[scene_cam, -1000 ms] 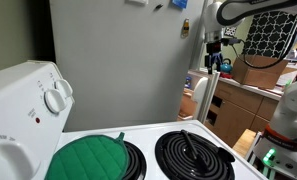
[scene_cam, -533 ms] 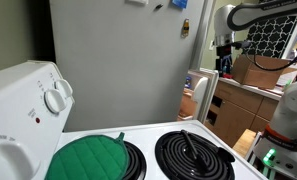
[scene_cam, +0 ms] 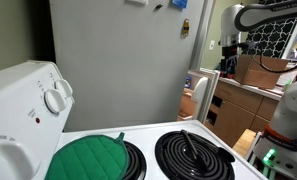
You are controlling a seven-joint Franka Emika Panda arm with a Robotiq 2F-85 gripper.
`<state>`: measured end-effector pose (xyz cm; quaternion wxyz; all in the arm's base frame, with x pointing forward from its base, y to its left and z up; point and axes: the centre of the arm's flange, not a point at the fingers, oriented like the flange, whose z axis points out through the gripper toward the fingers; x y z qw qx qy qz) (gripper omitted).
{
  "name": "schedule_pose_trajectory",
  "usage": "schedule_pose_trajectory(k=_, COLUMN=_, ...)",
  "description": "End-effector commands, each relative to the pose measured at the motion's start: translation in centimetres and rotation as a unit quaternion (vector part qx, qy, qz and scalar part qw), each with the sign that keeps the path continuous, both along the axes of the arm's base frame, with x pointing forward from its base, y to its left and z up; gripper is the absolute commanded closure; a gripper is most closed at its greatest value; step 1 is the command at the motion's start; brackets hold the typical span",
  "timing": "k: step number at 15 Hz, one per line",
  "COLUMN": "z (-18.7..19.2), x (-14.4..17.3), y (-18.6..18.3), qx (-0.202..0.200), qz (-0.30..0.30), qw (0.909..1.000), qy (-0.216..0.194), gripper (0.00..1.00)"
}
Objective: Close the bottom refrigerator door fully
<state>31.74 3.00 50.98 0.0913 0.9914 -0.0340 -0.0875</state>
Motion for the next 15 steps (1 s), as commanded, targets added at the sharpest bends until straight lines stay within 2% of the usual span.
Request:
schedule_pose_trajectory(k=1, z=0.6, x=-0.4, y=-3.8, qx=0.016, qz=-0.011, qw=0.9990, qy=-0.041, gripper=0.00)
schedule_pose_trajectory(k=7, z=2.0, x=-2.2, y=-10.5, qx=0.072, qz=-0.003, qw=0.9914, qy=-0.109, gripper=0.00)
schedule_pose_trajectory(k=12, z=2.2, x=-3.3, y=-13.7, qx=0.095, qz=0.047, qw=0.9770, qy=-0.185, gripper=0.00)
schedule_pose_trajectory(k=13, z=2.1, x=-3.1, y=-14.4, qx=0.095, qz=0.012, qw=0.9797, qy=-0.176, gripper=0.00)
schedule_pose_trajectory(k=14, z=3.0, x=-2.2, y=-13.3, qx=0.094, qz=0.024, qw=0.9812, qy=-0.167, gripper=0.00)
schedule_pose_trajectory(k=15, z=2.9, x=-2.4, y=-13.8, qx=0.096, qz=0.016, qw=0.9809, qy=-0.169, gripper=0.00)
